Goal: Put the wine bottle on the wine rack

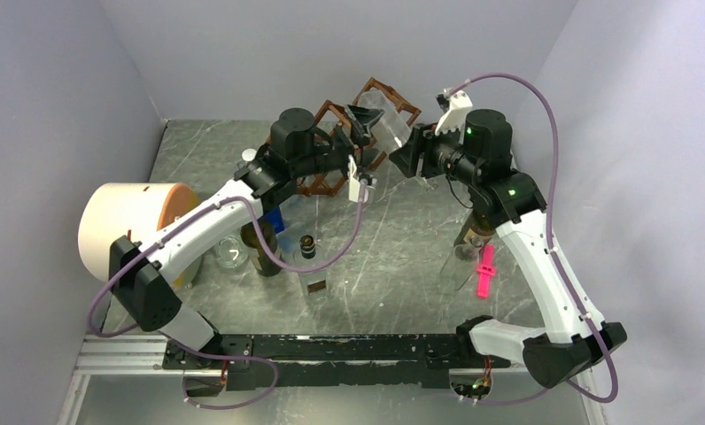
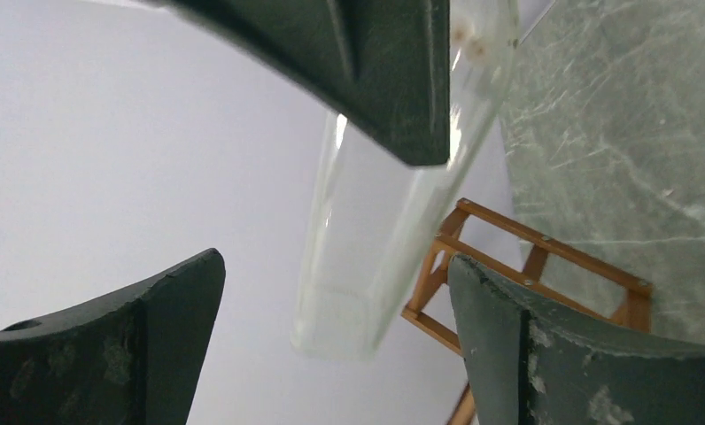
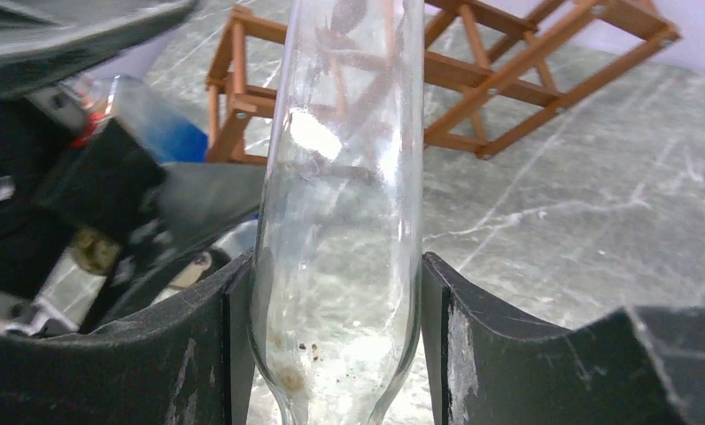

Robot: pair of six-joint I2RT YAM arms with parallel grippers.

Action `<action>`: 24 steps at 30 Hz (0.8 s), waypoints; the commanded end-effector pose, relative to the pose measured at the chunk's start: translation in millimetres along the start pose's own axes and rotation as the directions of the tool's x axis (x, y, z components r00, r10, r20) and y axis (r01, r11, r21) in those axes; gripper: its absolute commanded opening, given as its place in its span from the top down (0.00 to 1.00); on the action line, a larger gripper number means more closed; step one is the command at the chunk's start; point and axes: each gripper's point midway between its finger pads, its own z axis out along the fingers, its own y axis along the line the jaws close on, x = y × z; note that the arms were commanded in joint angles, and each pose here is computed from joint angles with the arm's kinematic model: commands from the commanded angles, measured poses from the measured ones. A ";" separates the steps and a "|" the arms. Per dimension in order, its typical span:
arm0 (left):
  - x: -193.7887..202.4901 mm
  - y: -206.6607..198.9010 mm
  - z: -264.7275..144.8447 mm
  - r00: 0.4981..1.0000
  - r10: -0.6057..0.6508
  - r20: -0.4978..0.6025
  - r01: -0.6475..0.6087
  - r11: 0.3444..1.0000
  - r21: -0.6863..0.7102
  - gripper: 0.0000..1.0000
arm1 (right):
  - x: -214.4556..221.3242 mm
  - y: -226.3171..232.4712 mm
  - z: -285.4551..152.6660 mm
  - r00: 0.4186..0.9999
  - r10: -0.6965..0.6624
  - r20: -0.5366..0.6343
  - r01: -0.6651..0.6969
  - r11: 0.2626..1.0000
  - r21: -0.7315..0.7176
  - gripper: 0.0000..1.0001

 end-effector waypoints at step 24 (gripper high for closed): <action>22.5 59.8 -144.6 0.287 -0.943 0.166 0.735 0.105 -0.670 0.01 | 82.4 -17.1 24.0 0.981 -0.023 -0.190 0.031 0.999 0.038 1.00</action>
